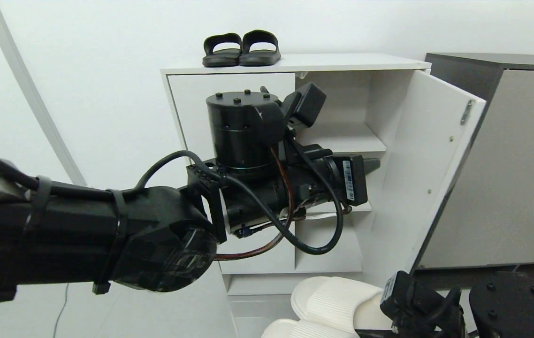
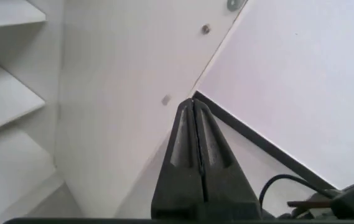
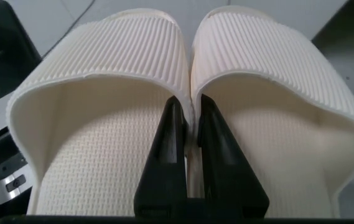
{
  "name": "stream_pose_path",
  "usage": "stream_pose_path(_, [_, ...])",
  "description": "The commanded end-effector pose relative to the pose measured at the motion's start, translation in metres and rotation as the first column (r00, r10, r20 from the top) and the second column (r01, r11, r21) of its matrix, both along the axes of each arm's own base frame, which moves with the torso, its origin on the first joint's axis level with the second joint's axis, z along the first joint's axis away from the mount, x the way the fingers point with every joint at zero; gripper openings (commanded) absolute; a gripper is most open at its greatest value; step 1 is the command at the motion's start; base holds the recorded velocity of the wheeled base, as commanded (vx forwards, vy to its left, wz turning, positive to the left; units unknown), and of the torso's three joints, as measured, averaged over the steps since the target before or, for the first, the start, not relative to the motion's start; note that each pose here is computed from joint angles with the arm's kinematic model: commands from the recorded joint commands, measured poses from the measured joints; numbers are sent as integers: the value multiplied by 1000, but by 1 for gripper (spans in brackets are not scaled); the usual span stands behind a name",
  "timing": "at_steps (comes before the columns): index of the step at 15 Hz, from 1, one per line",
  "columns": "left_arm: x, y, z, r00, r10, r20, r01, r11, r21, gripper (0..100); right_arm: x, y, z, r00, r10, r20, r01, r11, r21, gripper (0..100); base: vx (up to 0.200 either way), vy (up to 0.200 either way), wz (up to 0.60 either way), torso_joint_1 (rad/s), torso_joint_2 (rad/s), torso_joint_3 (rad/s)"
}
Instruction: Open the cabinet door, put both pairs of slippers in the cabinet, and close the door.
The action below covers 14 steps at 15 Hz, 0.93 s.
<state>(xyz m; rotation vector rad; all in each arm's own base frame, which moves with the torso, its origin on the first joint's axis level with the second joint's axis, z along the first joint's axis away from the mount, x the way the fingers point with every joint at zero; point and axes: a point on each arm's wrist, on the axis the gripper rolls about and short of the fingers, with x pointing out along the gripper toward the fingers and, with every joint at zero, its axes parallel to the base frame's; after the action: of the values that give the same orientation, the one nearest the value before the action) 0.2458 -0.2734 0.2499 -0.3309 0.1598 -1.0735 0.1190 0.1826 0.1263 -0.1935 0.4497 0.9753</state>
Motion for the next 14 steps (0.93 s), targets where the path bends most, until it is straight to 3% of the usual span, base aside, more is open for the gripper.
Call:
stream_pose_path(1, [2,12,3,999,42,-2,-42,999,-2,0,2,0,0,1000,-8,-1,8,1000,4,0,0,0,0,0,0,0])
stream_pose_path(3, [4,24,6,996,85,2,-85,996,-5,0,14,0,3,999,-54,3,54,998,15,0,0,0,0,0,0,0])
stream_pose_path(5, [5,67,24,981,190,29,-189,981,-35,0,55,-1,6,970,-241,26,240,971,15,0,0,0,0,0,0,0])
stream_pose_path(6, [4,68,25,980,195,30,-194,980,-36,0,56,-1,6,969,-247,28,247,969,14,0,0,0,0,0,0,0])
stream_pose_path(7, [-15,97,41,950,311,29,-310,950,-31,0,83,10,6,895,-444,40,443,896,33,0,0,0,0,0,0,0])
stream_pose_path(8, [-24,107,43,934,355,35,-354,935,-15,0,92,14,7,860,-509,44,507,861,51,0,0,0,0,0,0,0])
stream_pose_path(9, [-43,124,42,916,400,38,-401,916,14,0,107,21,7,798,-601,47,597,798,75,0,0,0,0,0,0,0])
stream_pose_path(10, [-62,139,27,897,442,15,-442,894,74,0,121,24,4,737,-674,57,669,739,81,0,0,0,0,0,0,0])
stream_pose_path(11, [-75,150,19,867,497,27,-497,861,104,0,130,25,-2,698,-713,75,709,702,68,0,0,0,0,0,0,0])
stream_pose_path(12, [-92,167,11,801,596,59,-598,792,125,0,139,29,-6,646,-757,98,753,653,80,0,0,0,0,0,0,0])
stream_pose_path(13, [-115,189,-10,707,704,74,-705,691,160,0,149,32,-10,604,-788,119,780,615,115,0,0,0,0,0,0,0])
stream_pose_path(14, [-125,201,-19,670,735,98,-739,650,177,0,151,33,-11,600,-790,124,780,613,127,0,0,0,0,0,0,0])
